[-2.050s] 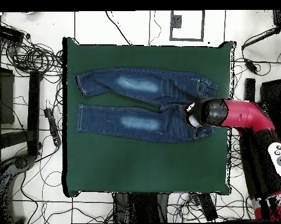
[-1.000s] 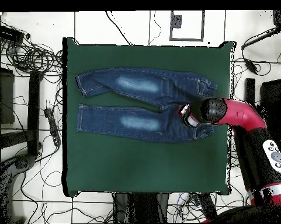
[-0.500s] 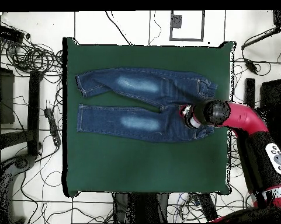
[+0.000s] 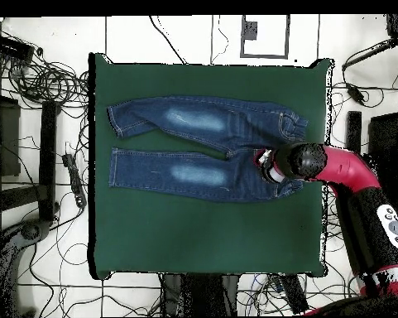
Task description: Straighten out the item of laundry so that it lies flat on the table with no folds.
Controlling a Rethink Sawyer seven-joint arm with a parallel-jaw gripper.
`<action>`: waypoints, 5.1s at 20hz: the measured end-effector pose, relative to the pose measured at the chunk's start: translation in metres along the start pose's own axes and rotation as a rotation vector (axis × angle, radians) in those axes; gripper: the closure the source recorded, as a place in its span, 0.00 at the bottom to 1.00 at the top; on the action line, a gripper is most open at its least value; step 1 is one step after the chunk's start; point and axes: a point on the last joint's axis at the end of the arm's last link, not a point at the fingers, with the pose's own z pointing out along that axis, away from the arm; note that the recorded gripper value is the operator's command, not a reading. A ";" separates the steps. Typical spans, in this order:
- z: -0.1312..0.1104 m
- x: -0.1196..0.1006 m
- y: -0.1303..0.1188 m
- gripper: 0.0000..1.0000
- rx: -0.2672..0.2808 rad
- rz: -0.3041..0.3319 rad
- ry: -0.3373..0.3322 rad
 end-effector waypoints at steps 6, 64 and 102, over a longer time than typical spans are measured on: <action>0.000 0.000 -0.001 1.00 -0.004 0.002 0.001; -0.033 0.031 -0.099 1.00 0.229 -0.116 -0.212; -0.051 -0.029 -0.067 1.00 0.215 -0.024 -0.220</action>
